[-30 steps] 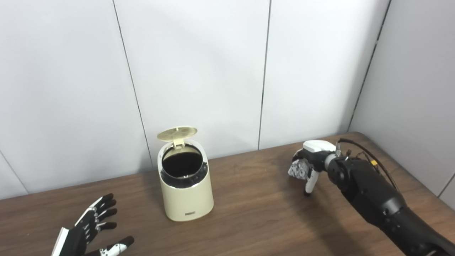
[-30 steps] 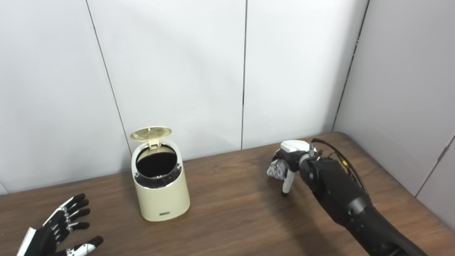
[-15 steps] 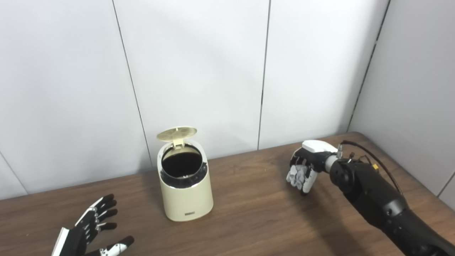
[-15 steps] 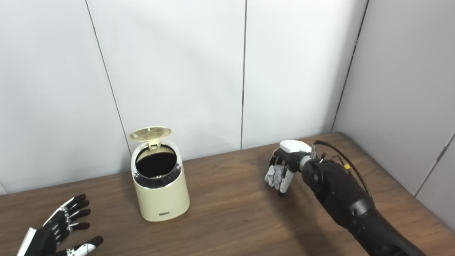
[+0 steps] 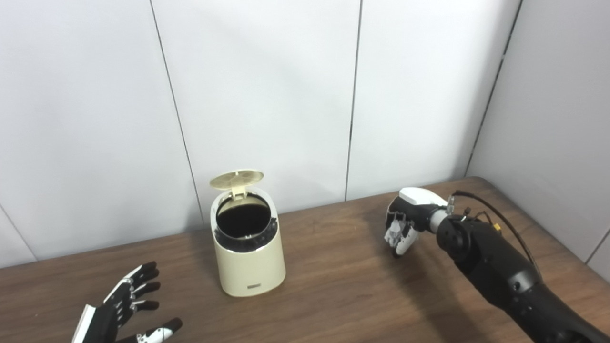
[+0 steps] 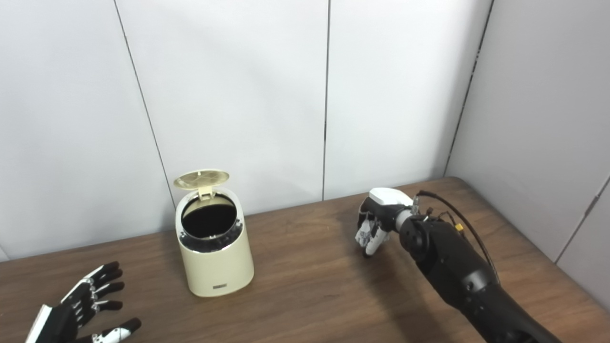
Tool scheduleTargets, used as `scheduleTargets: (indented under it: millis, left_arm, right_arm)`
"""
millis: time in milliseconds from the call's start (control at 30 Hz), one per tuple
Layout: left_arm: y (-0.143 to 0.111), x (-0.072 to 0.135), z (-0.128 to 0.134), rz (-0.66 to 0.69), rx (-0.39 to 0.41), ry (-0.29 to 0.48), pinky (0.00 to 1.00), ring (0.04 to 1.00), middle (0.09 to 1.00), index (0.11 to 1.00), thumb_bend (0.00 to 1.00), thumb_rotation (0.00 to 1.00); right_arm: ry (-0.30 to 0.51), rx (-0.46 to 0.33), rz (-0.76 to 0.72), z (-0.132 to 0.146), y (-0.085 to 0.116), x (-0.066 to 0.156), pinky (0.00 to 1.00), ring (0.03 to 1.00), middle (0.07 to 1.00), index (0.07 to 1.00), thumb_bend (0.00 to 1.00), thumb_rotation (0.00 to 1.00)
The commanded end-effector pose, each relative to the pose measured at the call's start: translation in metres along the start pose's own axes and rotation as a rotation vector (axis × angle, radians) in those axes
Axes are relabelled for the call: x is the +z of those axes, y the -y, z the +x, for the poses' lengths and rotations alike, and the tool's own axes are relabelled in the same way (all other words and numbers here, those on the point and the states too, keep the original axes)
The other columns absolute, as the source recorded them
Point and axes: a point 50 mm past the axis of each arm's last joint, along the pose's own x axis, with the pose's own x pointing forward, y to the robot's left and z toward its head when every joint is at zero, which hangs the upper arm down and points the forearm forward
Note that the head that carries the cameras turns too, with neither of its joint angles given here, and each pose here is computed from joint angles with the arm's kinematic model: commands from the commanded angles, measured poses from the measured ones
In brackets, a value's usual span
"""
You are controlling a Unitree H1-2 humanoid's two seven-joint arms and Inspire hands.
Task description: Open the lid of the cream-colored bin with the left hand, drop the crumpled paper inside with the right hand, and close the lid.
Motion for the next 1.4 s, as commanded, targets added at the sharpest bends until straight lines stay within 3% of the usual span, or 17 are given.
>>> scheduleTargets:
  millis: [0, 200, 500, 800, 1067, 1367]
  left_arm:
    - [-0.008, 0.015, 0.008, 0.018, 0.007, 0.067, 0.67, 0.808, 0.861, 0.896, 0.7, 0.0]
    - [-0.008, 0.015, 0.008, 0.013, 0.003, 0.068, 0.67, 0.812, 0.868, 0.901, 0.69, 0.0]
    - [-0.004, 0.015, 0.008, 0.004, 0.005, 0.06, 0.65, 0.801, 0.858, 0.89, 0.72, 0.0]
    - [0.003, 0.011, 0.009, 0.003, 0.01, 0.046, 0.66, 0.8, 0.855, 0.89, 0.73, 0.0]
    - [0.01, 0.008, 0.011, -0.005, 0.017, 0.047, 0.66, 0.804, 0.853, 0.885, 0.75, 0.03]
    - [0.02, 0.004, 0.012, -0.017, 0.011, 0.057, 0.67, 0.801, 0.85, 0.882, 0.79, 0.08]
  right_arm:
    - [0.029, -0.105, -0.032, 0.0, 0.031, 0.001, 0.47, 0.433, 0.499, 0.486, 0.52, 0.0]
    - [0.057, -0.138, -0.059, -0.003, 0.038, 0.004, 0.45, 0.426, 0.477, 0.506, 0.52, 0.0]
    - [0.156, -0.214, -0.008, -0.026, 0.067, 0.028, 0.43, 0.413, 0.497, 0.497, 0.52, 0.0]
    - [0.345, -0.273, 0.008, -0.053, 0.093, 0.069, 0.44, 0.435, 0.498, 0.485, 0.52, 0.0]
    - [0.455, -0.329, 0.046, -0.076, 0.095, 0.108, 0.41, 0.422, 0.5, 0.493, 0.52, 0.0]
    - [0.495, -0.408, 0.107, -0.091, 0.083, 0.144, 0.41, 0.415, 0.479, 0.504, 0.52, 0.0]
